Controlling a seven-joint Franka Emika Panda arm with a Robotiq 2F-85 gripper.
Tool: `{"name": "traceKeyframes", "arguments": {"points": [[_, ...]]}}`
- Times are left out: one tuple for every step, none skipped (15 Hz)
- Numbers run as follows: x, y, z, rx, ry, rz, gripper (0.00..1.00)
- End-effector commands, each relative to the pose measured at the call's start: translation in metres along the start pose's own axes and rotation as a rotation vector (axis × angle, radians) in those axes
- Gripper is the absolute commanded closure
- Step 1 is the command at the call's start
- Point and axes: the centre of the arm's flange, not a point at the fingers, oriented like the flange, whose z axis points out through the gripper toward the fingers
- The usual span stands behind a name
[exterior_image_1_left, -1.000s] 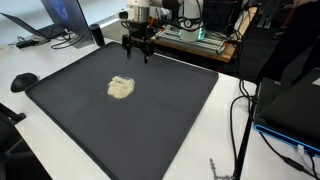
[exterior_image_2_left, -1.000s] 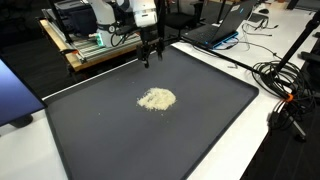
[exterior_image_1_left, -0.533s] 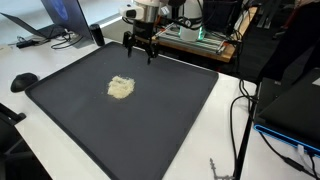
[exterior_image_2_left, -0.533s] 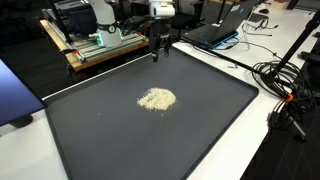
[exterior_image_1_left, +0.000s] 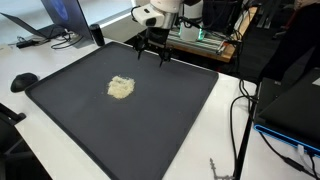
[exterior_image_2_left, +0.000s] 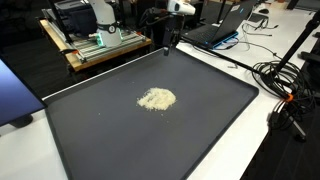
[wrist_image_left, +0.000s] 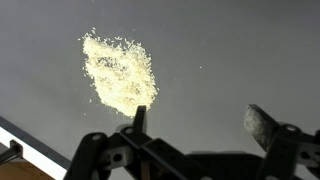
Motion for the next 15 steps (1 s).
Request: {"name": "traceKeyframes", "arguments": {"points": [[0.03,0.001,0.011,-0.02,-0.067,-0.027,0.0],[0.037,0.003,0.015,-0.014,-0.09,-0.032,0.0],[0.044,0.007,0.021,-0.006,-0.109,-0.035,0.0],[0.05,0.013,0.026,0.015,-0.132,-0.047,0.0],[0.056,0.021,0.034,0.022,-0.151,-0.044,0.0],[0.061,0.029,0.04,0.048,-0.164,-0.048,0.0],[0.066,0.04,0.047,0.064,-0.18,-0.05,0.0],[0.07,0.051,0.054,0.097,-0.189,-0.057,0.0],[0.073,0.062,0.061,0.123,-0.19,-0.059,0.0],[0.076,0.075,0.069,0.142,-0.181,-0.056,0.0],[0.079,0.087,0.077,0.173,-0.186,-0.058,0.0],[0.081,0.101,0.086,0.198,-0.174,-0.05,0.0],[0.081,0.112,0.095,0.21,-0.164,-0.047,0.0],[0.08,0.12,0.102,0.223,-0.161,-0.045,0.0],[0.079,0.127,0.109,0.232,-0.15,-0.045,0.0]]}}
